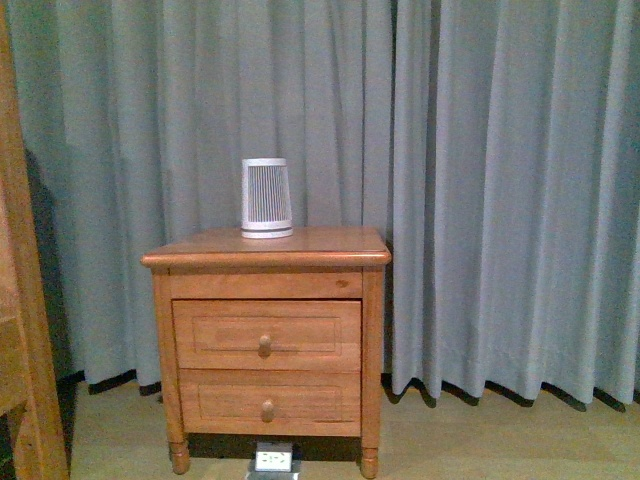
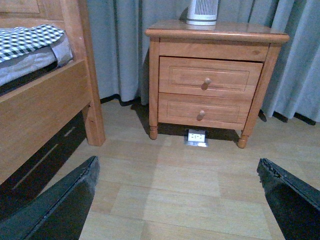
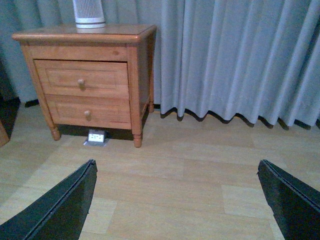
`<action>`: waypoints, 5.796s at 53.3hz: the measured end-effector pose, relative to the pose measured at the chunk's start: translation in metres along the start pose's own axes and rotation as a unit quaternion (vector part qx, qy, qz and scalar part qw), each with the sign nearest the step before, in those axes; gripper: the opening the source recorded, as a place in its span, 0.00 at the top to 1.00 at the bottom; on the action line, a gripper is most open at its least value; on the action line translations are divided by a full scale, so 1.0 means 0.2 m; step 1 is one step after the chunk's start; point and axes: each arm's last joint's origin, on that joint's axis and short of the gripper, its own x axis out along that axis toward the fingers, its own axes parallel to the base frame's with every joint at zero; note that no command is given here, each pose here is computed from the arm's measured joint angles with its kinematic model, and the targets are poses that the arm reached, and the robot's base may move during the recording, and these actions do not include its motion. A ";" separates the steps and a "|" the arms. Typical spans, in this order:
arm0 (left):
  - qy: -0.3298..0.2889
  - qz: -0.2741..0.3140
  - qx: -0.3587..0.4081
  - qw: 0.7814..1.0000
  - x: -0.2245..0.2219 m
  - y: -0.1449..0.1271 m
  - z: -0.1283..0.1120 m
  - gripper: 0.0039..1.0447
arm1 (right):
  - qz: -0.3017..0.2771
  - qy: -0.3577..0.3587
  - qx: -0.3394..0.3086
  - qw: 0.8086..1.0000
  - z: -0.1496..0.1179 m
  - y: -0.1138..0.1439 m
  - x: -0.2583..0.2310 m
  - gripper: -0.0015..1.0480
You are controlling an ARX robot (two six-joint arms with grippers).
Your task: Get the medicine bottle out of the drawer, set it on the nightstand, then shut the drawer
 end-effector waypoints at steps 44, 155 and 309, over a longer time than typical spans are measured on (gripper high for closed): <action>0.000 0.000 0.000 1.000 0.00 0.00 0.00 0.06 | 0.000 0.000 0.000 1.000 0.00 0.00 0.00 0.07; 0.190 0.010 -0.130 0.973 0.06 0.02 -0.04 0.06 | 0.000 0.000 0.000 1.000 0.00 0.00 0.00 0.07; 0.110 -0.080 0.020 0.991 1.96 -0.58 -0.69 0.52 | 0.000 0.000 0.000 1.000 0.00 0.00 0.00 0.07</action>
